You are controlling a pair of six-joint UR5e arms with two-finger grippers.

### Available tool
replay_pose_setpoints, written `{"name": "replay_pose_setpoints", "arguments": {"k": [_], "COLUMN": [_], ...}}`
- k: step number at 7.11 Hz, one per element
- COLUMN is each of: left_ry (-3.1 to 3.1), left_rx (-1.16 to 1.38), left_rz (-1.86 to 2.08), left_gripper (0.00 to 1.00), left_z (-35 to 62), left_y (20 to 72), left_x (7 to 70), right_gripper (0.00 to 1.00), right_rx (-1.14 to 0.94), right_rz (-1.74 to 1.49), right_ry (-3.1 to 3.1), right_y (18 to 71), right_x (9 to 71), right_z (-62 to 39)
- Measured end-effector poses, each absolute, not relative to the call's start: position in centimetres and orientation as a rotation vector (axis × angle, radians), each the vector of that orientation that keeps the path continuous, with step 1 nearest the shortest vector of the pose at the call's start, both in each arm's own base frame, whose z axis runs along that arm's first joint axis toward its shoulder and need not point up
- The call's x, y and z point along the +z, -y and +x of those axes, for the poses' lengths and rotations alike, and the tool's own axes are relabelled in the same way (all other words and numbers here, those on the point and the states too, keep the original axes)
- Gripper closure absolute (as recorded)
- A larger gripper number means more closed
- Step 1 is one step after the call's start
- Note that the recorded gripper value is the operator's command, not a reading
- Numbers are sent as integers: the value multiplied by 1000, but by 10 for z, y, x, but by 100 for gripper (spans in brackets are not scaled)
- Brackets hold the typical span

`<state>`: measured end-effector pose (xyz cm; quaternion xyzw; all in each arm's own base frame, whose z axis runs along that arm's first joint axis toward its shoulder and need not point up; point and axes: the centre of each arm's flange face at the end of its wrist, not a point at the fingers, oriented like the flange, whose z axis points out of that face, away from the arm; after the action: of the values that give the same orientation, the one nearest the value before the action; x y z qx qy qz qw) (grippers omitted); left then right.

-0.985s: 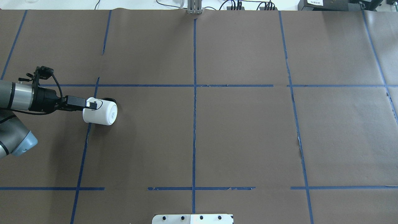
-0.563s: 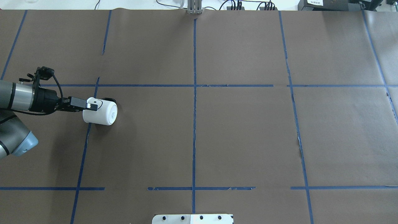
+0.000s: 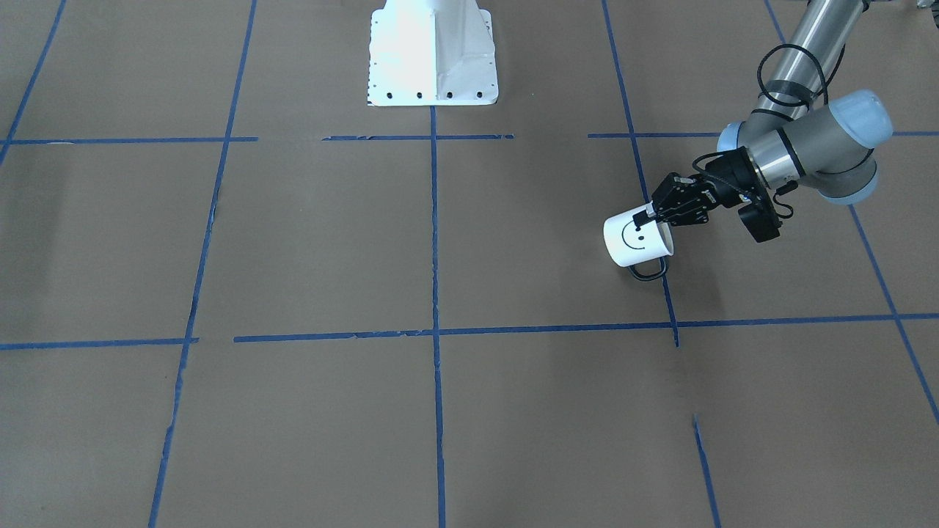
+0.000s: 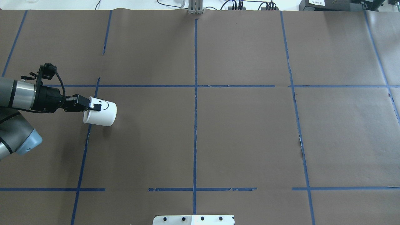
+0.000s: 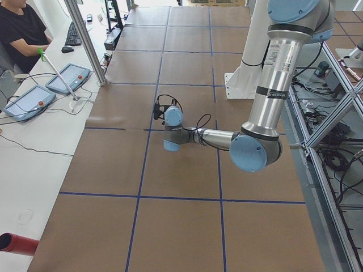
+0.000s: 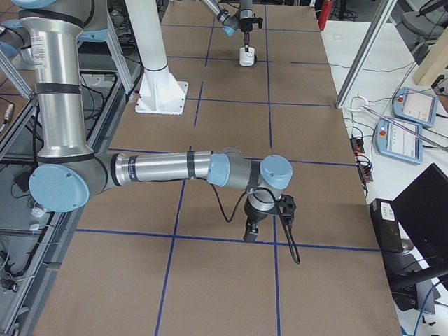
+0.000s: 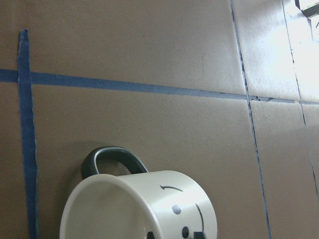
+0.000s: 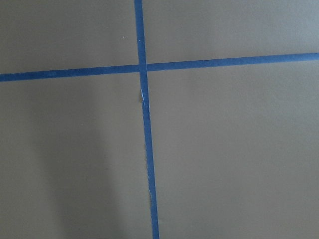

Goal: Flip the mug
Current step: 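Lift the mug with the left gripper and carry it toward the table center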

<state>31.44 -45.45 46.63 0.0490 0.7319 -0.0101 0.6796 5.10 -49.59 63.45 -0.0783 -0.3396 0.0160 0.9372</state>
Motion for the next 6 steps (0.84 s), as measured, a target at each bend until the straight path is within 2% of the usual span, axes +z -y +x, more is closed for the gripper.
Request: {"name": "replay_pose_setpoints", "arguments": {"k": [3,6], "left_ry": [-1717,-1684], "left_rx": [-53,-116], "left_rz": [-79,-115], "left_gripper": [100,100], "left_z": [311,320], "left_y": [442,457], "left_x": [404,321], "right_gripper": [0,0], "right_rx": [33,33], "right_rz": [-160,-160], "right_ry": [694,694], "right_y": [496,496], "right_x": [634,634], "right_z": [51,51]}}
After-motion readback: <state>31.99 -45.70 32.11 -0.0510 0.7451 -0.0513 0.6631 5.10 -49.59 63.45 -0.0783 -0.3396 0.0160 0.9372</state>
